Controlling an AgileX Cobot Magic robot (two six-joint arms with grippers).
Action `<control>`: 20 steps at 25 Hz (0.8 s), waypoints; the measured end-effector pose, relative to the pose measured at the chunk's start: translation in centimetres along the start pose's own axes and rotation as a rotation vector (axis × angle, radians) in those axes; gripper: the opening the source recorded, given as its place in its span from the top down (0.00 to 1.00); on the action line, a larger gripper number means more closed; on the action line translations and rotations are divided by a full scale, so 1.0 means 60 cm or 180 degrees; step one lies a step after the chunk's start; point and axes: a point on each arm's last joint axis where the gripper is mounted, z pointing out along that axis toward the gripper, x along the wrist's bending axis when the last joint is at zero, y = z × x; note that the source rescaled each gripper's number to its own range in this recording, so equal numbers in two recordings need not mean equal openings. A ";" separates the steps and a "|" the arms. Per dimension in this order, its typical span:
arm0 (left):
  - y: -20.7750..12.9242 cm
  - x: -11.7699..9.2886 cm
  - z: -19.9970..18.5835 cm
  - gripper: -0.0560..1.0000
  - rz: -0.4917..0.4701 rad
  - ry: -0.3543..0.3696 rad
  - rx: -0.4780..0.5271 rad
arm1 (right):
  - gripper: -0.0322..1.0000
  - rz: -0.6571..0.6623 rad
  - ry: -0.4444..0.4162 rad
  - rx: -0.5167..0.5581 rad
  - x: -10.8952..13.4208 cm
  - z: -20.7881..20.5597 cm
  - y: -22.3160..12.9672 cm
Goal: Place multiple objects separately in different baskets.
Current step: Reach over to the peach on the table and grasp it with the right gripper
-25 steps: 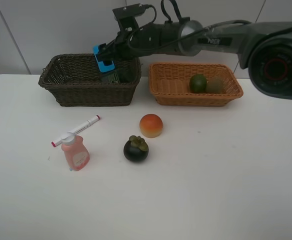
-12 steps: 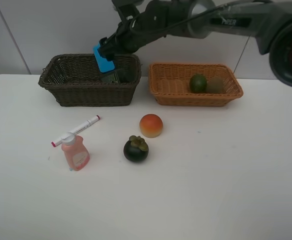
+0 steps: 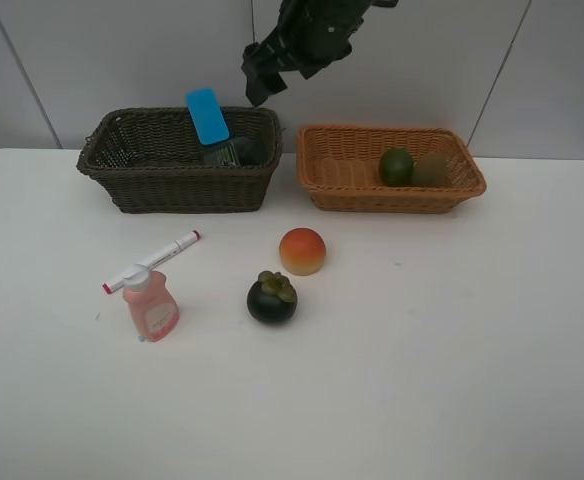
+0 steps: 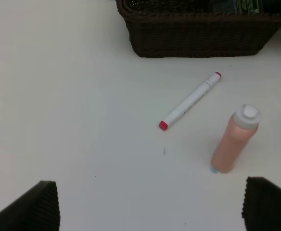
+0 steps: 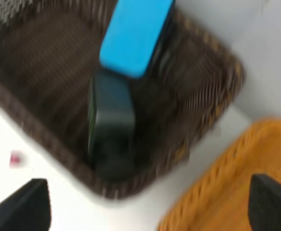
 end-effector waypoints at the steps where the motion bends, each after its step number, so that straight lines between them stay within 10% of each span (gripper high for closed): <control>1: 0.000 0.000 0.000 0.00 0.0000 0.0000 0.0000 | 0.02 0.0006 0.0020 0.0100 -0.001 -0.011 -0.004; 20: 0.000 0.000 0.000 0.00 0.0000 0.0000 0.0000 | 0.02 0.0242 0.0439 0.1400 0.029 -0.003 -0.108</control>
